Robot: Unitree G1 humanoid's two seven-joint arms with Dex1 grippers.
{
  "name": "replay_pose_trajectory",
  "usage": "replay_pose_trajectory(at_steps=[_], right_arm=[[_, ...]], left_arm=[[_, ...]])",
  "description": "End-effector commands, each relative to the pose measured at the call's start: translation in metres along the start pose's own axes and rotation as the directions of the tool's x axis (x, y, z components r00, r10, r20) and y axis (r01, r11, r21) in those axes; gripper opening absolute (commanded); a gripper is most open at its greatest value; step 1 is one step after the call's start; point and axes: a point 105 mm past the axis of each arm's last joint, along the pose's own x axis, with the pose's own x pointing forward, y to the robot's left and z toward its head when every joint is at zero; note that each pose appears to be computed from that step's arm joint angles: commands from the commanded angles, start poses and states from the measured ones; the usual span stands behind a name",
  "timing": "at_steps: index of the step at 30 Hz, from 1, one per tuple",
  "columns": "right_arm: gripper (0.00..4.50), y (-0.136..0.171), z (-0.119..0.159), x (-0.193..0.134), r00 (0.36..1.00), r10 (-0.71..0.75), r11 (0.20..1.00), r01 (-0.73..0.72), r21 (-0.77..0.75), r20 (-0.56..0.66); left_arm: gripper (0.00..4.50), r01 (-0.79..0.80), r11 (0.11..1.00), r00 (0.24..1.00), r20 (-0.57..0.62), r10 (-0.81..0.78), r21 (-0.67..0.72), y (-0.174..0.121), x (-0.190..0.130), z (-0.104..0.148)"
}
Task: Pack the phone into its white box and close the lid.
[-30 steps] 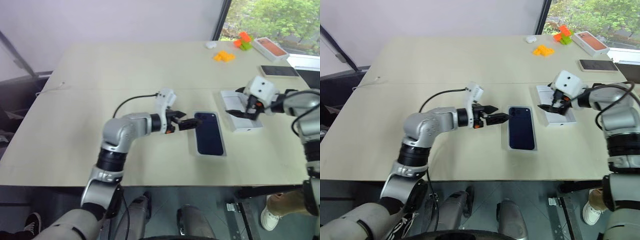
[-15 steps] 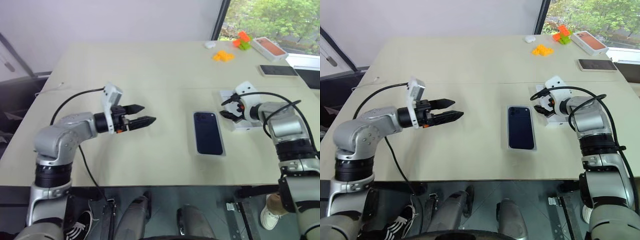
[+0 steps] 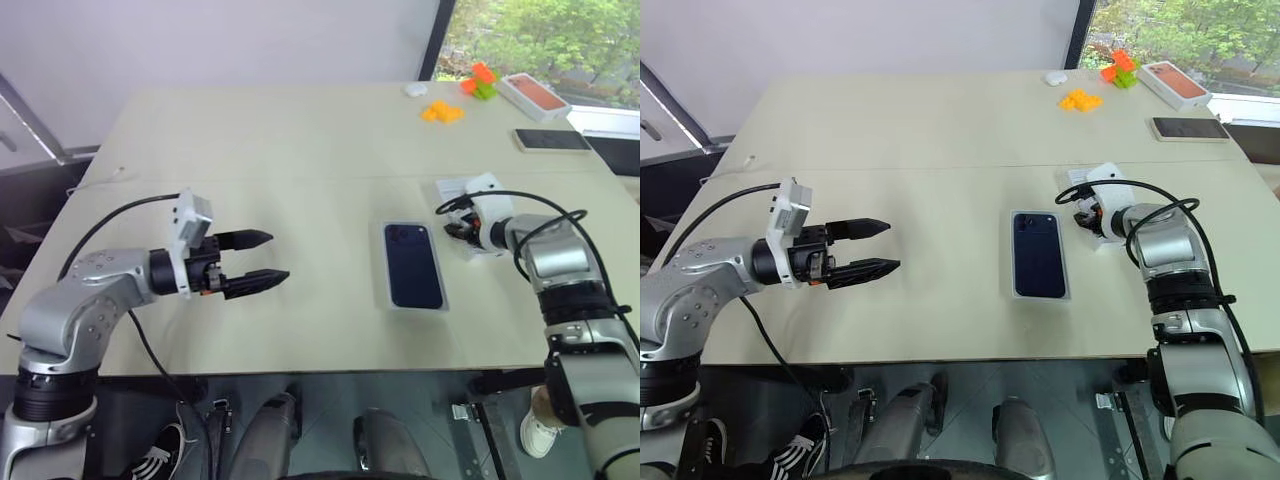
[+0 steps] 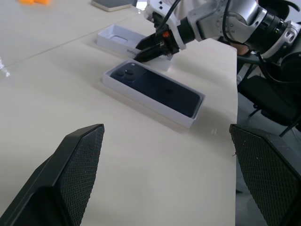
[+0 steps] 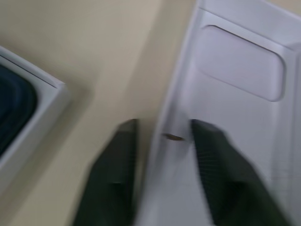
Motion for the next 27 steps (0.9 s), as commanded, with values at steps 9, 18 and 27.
replay_pose_trajectory(at_steps=[9, 18, 27], right_arm=[[0.07, -0.020, 0.025, -0.009, 0.994, -0.074, 0.997, 0.074, 0.009, 0.084], [0.07, 0.014, 0.112, -0.041, 0.910, 0.108, 0.909, -0.253, 0.332, 0.400], [0.07, 0.114, 0.147, -0.081, 0.623, 0.466, 0.378, -0.782, 0.495, 0.628]], left_arm=[[4.50, -0.005, 0.999, 1.000, 0.027, 0.004, 0.054, -0.004, -0.001, 0.008], [4.50, -0.113, 0.990, 0.992, 0.064, 0.108, 0.079, 0.013, -0.004, 0.012], [4.50, -0.203, 0.977, 0.977, 0.081, 0.198, 0.064, 0.031, -0.008, 0.013]])
